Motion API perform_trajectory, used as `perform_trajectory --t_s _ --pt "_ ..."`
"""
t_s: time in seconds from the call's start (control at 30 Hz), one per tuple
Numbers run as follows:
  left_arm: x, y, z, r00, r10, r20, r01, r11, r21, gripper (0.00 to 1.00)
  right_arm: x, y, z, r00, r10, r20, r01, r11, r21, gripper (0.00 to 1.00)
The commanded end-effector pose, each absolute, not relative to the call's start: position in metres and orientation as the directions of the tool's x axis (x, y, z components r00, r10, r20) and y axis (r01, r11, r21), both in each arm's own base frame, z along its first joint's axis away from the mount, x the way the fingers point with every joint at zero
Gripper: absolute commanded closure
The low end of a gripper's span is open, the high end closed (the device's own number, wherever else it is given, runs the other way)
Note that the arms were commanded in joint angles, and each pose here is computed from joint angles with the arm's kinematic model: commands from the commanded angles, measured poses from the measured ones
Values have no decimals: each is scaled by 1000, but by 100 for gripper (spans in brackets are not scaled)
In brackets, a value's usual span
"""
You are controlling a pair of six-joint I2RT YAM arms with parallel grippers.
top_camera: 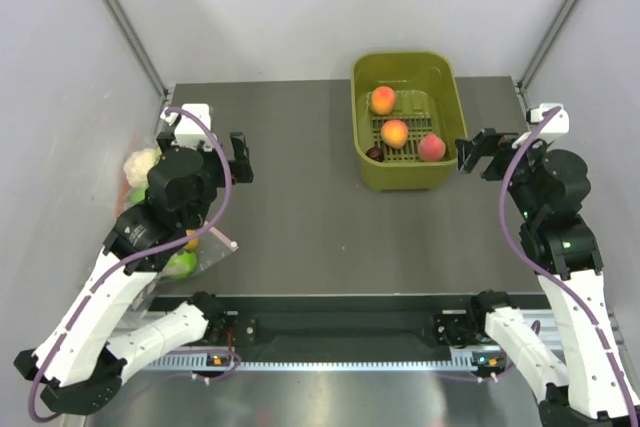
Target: Open the zip-top bag and remove the fake food
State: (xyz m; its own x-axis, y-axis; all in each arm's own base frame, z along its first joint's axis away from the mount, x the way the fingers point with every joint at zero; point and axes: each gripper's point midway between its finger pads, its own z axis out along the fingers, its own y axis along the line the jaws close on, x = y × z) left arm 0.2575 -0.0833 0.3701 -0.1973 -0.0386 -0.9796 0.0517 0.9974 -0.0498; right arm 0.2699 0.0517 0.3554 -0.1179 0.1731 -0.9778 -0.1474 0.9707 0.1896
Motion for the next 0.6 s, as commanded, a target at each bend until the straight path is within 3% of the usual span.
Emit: perform_trajectory --t_s 0.0,0.4,0.57 --pt "254 -67 374 -198 -2 -980 -11 1000 0 1 268 49 366 -73 140 -987 -150 977 150 0" --pt "274 -69 375 -127 17 -992 -50 998 24 1 268 34 367 -60 144 -988 -62 987 148 0" --pt "315 -68 357 -181 74 -981 -99 991 93 1 267 32 362 -65 136 -989 -56 989 140 0"
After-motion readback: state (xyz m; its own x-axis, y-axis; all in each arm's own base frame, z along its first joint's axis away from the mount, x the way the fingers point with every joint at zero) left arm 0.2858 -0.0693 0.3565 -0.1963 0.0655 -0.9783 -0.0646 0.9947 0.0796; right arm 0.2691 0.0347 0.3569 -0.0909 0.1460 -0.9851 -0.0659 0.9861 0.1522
